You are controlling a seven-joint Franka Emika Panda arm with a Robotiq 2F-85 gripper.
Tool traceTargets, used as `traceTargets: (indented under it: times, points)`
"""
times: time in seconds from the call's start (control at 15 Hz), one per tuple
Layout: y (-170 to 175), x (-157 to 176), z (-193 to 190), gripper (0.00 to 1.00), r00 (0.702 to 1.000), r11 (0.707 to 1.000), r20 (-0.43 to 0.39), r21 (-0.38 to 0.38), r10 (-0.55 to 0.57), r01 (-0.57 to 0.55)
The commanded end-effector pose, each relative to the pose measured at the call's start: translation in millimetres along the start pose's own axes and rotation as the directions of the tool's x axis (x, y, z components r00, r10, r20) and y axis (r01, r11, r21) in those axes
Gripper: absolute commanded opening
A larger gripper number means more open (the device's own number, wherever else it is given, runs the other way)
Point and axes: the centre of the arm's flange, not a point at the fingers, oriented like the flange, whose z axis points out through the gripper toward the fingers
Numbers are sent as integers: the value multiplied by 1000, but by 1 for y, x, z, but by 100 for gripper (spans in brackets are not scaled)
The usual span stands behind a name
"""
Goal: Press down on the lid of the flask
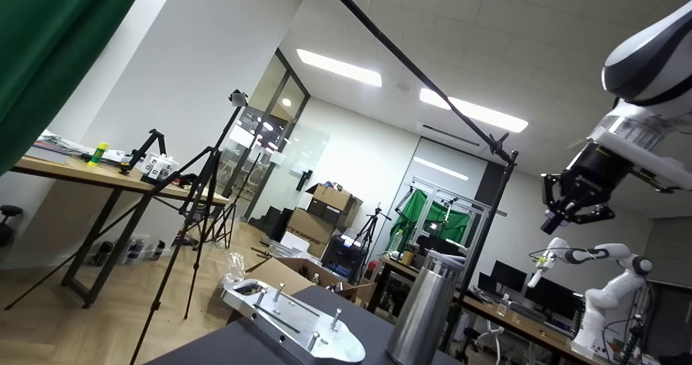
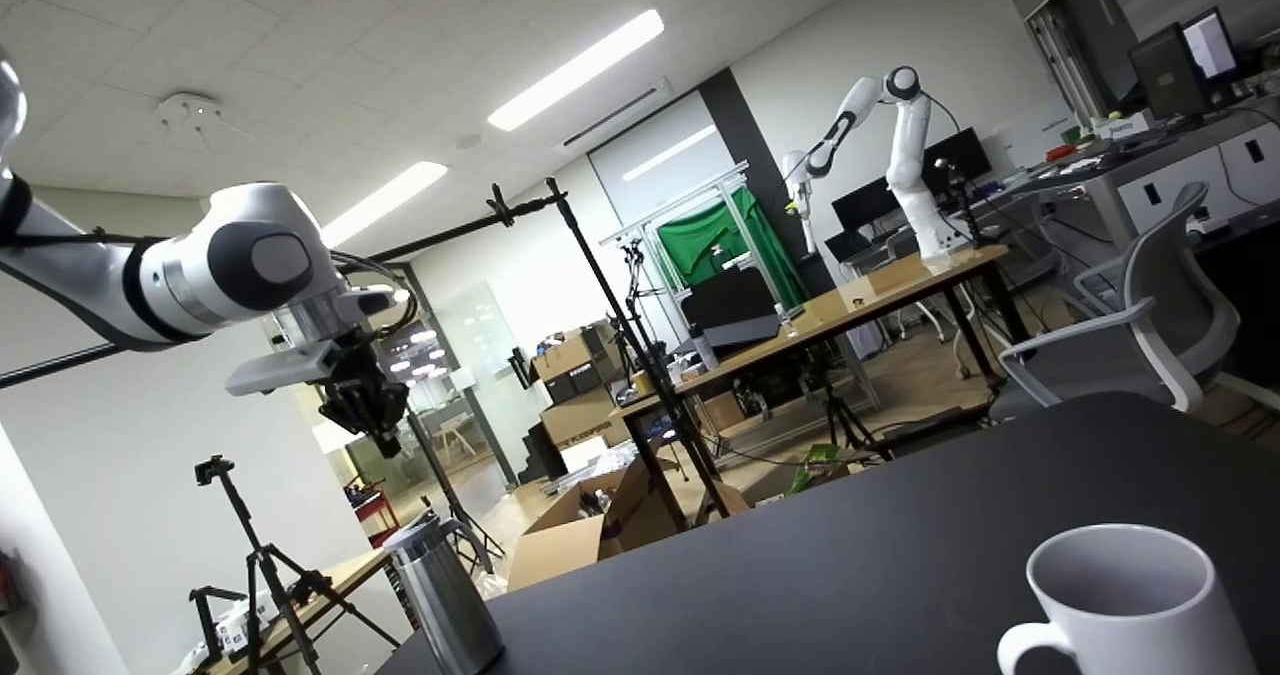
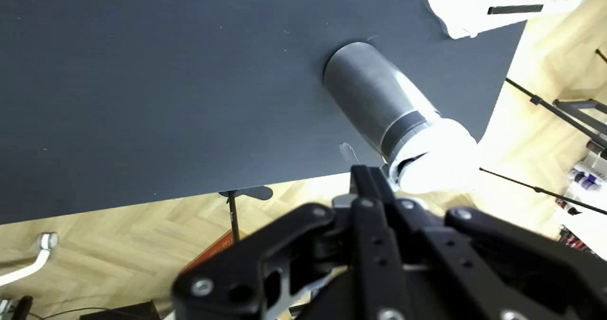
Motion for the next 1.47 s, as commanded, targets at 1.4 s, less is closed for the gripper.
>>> traceTargets:
  times: [1.4]
  points:
    - [-61, 51, 97, 0, 993, 996, -85, 35, -80, 83]
